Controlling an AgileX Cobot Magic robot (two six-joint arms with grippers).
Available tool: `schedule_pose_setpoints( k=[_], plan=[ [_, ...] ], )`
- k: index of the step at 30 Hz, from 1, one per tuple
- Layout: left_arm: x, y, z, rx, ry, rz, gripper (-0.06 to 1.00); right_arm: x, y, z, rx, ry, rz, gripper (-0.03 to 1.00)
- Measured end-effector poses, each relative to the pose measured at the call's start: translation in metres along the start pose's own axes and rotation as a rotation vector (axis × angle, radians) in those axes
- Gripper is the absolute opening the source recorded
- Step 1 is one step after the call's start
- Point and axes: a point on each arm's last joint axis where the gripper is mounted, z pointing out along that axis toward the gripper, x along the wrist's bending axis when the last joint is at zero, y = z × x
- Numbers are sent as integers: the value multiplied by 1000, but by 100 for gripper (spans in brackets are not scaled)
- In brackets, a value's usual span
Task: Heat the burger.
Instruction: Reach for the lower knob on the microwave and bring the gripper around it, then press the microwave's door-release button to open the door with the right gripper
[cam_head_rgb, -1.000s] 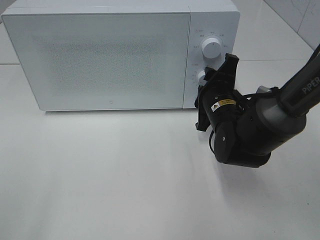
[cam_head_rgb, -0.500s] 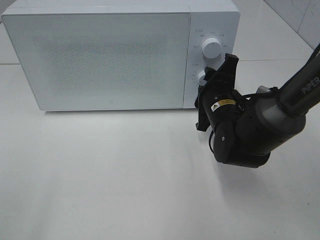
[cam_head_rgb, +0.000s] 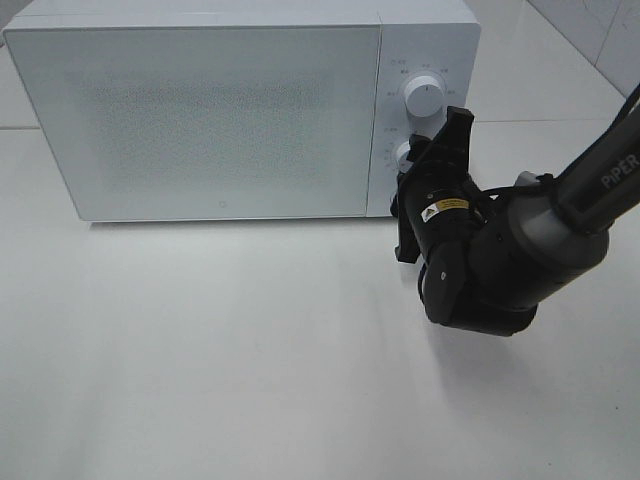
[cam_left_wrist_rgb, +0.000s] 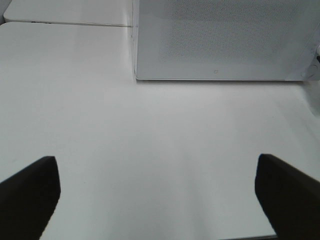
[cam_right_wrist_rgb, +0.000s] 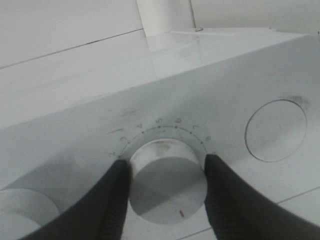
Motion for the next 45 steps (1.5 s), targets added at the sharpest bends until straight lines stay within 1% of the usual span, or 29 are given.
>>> schedule_pose_setpoints(
  k=[5,6,8,9,10,11,14,21,23,26,31,37,38,39,40,41,42,43,44,45],
  plan=[
    [0,0,0,0,0,0,98,0,0,1,-7,-1,-31,47],
    [0,0,0,0,0,0,98,0,0,0,-8,-7,-48,51],
    [0,0,0,0,0,0,98,-1,0,0,-9,-11,-55,53],
    [0,0,0,0,0,0,98,-2,0,0,-12,-22,-64,57],
    [0,0,0,0,0,0,98,-2,0,0,-12,-22,-64,57],
    [0,0,0,0,0,0,98,-2,0,0,-14,-27,-73,61],
    [0,0,0,0,0,0,98,-3,1,0,-17,-34,-83,64],
    [0,0,0,0,0,0,98,-2,1,-2,-4,-37,-111,66],
    [0,0,0,0,0,0,98,5,2,-5,16,-17,-126,67],
    [0,0,0,0,0,0,98,10,4,-9,26,-8,-143,67],
    [0,0,0,0,0,0,98,13,16,-30,58,-37,-202,67],
    [0,0,0,0,0,0,98,18,27,-47,68,-59,-254,67],
    [0,0,0,0,0,0,98,20,29,-51,69,-58,-270,67],
    [0,0,0,0,0,0,98,27,31,-57,75,-49,-319,67],
    [0,0,0,0,0,0,98,27,31,-57,75,-49,-319,67],
    [0,0,0,0,0,0,98,31,32,-60,79,-49,-355,67],
    [0,0,0,0,0,0,98,36,33,-65,91,-69,-441,67],
    [0,0,0,0,0,0,98,36,33,-65,91,-69,-441,67],
    [0,0,0,0,0,0,98,42,34,-70,111,-96,-523,67],
    [0,0,0,0,0,0,98,42,34,-70,111,-96,-523,67]
  ],
)
